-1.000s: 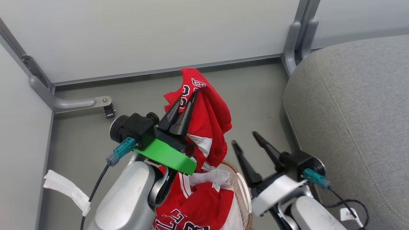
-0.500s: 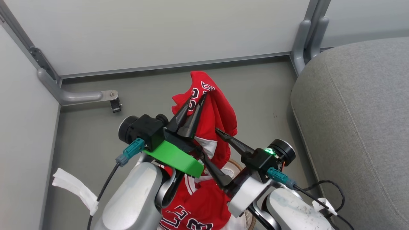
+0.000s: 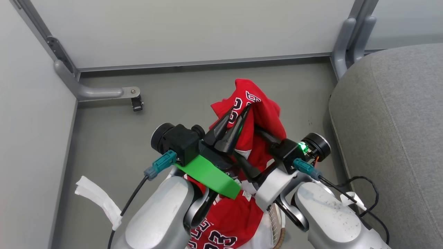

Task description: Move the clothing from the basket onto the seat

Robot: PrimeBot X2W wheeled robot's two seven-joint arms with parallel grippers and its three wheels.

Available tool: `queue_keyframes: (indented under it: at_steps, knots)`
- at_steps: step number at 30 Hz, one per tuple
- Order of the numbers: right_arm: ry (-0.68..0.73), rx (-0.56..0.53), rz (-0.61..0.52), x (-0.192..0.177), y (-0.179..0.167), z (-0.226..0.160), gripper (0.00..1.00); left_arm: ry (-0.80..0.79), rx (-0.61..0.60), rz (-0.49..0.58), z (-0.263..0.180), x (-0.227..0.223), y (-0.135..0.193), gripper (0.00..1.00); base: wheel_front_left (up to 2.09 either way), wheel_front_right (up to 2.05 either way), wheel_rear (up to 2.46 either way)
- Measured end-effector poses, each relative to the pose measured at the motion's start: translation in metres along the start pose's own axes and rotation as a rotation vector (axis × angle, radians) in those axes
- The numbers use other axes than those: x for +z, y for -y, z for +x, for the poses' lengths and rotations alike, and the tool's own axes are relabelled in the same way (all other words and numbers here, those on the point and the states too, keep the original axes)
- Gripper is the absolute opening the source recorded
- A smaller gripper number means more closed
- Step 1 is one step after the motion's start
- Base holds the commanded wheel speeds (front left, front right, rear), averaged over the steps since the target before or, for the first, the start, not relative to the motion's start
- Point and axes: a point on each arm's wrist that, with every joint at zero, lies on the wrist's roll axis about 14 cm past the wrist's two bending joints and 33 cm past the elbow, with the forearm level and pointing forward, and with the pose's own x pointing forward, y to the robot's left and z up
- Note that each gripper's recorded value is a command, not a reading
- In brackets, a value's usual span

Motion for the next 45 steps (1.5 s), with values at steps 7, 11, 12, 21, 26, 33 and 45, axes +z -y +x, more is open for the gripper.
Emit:
queue_keyframes:
  at_steps: [7,11,12,21,26,33,45]
  knots:
    - [-0.043,-0.014,0.047,-0.015,0.006,0.005,0.0,0.003,0.017,-0.019,-0.003,0.001,-0.004,0.0,0.0,0.0,0.0]
    - [-0.035,-0.009,0.058,-0.013,0.005,0.006,0.0,-0.004,0.037,-0.022,-0.003,-0.002,-0.011,0.0,0.0,0.0,0.0]
    - [-0.033,-0.009,0.059,-0.012,0.004,0.006,0.0,-0.005,0.043,-0.022,-0.003,-0.003,-0.013,0.0,0.0,0.0,0.0]
    - [-0.032,-0.072,0.088,-0.014,0.016,-0.01,0.0,-0.041,0.08,-0.012,-0.009,-0.016,-0.022,0.45,0.0,0.0,0.0]
    - [-0.031,-0.113,0.116,-0.015,0.022,-0.022,0.0,-0.104,0.127,0.018,-0.022,-0.037,-0.036,1.0,0.0,0.0,0.0]
    - [-0.016,-0.234,0.136,-0.013,0.049,-0.049,0.0,-0.188,0.116,0.027,-0.03,-0.067,-0.033,1.0,0.0,0.0,0.0]
    - [0.007,-0.522,0.118,-0.004,0.114,-0.123,0.0,-0.242,-0.076,-0.011,-0.009,-0.099,0.024,1.0,0.0,0.0,0.0]
